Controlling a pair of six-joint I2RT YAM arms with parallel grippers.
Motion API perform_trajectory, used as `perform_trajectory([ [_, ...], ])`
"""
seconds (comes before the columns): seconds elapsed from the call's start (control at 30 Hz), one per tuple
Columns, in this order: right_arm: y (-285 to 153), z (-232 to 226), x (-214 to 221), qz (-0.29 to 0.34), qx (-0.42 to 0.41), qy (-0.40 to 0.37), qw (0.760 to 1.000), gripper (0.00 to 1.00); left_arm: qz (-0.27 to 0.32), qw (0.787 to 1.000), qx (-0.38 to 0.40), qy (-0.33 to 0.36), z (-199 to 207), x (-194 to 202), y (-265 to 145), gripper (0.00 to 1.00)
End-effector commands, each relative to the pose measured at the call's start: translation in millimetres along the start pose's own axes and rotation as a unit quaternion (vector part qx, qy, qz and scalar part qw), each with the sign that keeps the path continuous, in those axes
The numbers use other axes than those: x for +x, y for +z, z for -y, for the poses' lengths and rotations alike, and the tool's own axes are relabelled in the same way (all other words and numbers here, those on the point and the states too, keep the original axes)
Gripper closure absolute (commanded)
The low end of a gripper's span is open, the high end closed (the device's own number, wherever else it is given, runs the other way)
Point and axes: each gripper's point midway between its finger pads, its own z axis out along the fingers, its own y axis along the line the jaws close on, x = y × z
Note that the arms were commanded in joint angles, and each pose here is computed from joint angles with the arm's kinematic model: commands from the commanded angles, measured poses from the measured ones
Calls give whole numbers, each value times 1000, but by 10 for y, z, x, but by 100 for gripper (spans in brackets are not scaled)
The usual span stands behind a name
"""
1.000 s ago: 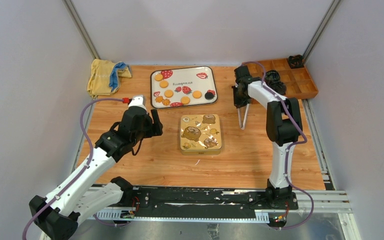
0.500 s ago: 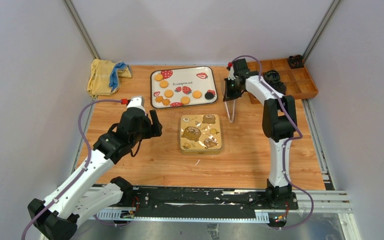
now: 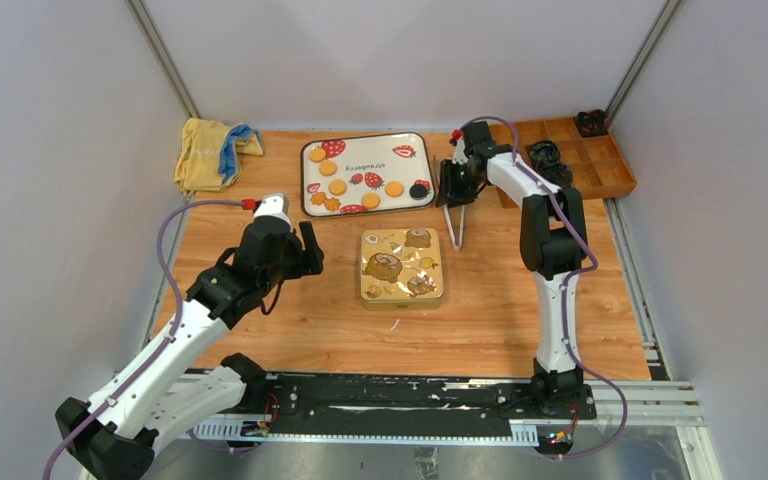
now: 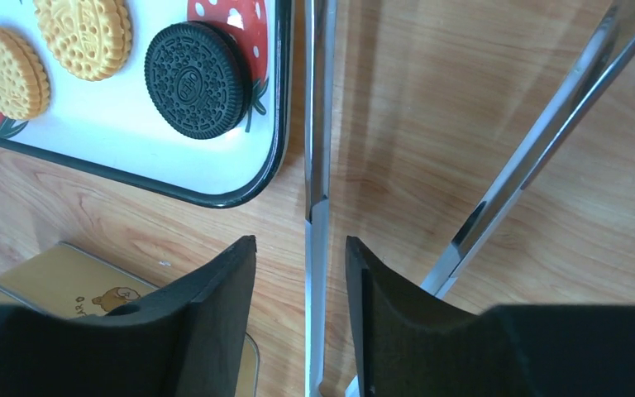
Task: Pack the cookies
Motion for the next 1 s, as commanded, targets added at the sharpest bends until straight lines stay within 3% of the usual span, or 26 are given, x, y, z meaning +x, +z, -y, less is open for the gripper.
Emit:
perform_trajectory([
  [0.0,-230,-148,-216,34,-21,-4,999,50,-7,1000,-2,-2,-20,63,4,23],
  [0.27,-729,-359,-432,97,-28,-13,995,50,-3,1000,-1,3,-13,77,76,24],
  [0.37,-940,-363,-405,116,-12,-15,993,51,-13,1000,0,6,30,104,173,42],
  [0.43,-1061,-346,-308,119,1,-15,993,58,-17,1000,0,6,56,117,243,58],
  [0.47,-1102,-335,-228,117,6,-14,993,65,-25,1000,-5,8,55,153,309,66],
  [0.53,-1177,-343,-32,111,15,-17,994,94,-38,999,-13,12,66,218,440,83],
  [0.57,-1179,-325,77,104,23,-17,994,99,-45,999,-13,13,85,249,508,88],
  [0.63,-1156,-320,333,87,36,-23,995,100,-63,998,-9,13,138,339,650,96],
  [0.77,-1048,-352,842,46,79,-59,994,100,-93,996,10,8,265,515,898,100],
  [0.97,-806,-420,1402,-15,79,-65,995,100,-111,994,10,2,303,717,1204,100],
])
